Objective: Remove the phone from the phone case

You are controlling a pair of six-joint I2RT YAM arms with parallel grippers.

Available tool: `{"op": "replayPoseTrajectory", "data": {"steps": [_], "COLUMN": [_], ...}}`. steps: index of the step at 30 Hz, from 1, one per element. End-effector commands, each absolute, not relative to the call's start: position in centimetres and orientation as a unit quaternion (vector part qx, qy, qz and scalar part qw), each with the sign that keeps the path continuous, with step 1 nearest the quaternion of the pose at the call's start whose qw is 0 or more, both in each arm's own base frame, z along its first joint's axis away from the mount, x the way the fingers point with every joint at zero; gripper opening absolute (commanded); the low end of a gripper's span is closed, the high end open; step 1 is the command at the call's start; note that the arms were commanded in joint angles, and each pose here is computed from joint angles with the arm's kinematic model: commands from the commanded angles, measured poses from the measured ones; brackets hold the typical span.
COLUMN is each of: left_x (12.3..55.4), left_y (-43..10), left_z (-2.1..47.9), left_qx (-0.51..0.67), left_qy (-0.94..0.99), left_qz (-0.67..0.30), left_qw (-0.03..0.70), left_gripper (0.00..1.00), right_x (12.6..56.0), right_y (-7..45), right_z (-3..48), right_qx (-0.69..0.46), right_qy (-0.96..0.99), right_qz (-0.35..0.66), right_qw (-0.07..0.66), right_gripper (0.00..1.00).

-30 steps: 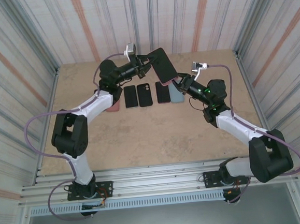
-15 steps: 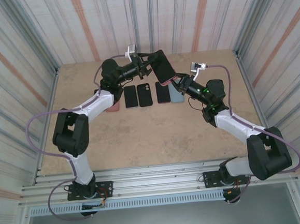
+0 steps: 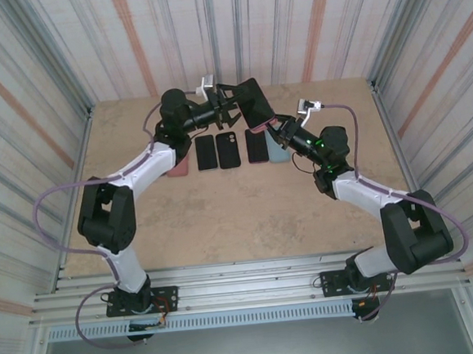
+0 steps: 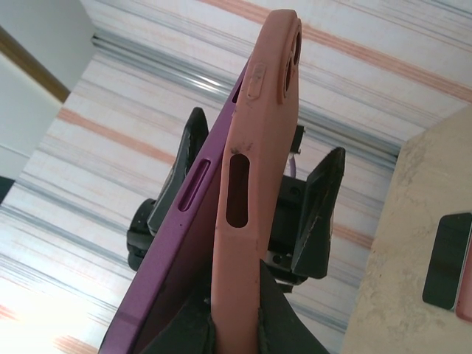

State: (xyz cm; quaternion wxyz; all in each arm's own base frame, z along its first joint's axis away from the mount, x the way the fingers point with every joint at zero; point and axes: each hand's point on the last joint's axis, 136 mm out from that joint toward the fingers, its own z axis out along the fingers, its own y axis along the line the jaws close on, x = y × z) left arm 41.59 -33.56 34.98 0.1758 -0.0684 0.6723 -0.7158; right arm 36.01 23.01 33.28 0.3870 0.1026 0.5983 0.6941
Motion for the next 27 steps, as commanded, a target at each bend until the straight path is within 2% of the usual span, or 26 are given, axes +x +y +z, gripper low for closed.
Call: {"op": "replayPoseTrajectory", "data": {"steps": [1,10,17,27], "left_x": [40.0,37.2,34.3,34.5], "left_y": [-32.2,-31.5,-33.7,-35.3], "left_z": [37.5,37.7,38.5,39.5], "left_qx": [-0.065,-0.127,-0.158,-0.183], "left_qy": [0.671,0.672,0.660,0.641], "left_qz": [-0.710,-0.702,-0.714,-0.725], "left_qw": [0.203,0.198,0.173,0.170], "left_gripper": [0.73,0.73,0.71,0.64], "right_x": [35.8,37.1,38.0,38.1], "right_y": [22.6,22.2,22.3,22.6], "right_z": [37.5,38.2,38.5,38.3], "right_qx": [0.086,0.111,0.122,0.130], "right_qy": [0.543,0.511,0.491,0.484], "right_qz": [0.717,0.718,0.719,0.719], "right_qw": [0.428,0.460,0.476,0.482], "right_gripper": [0.02,0.02,0.02,0.01]}}
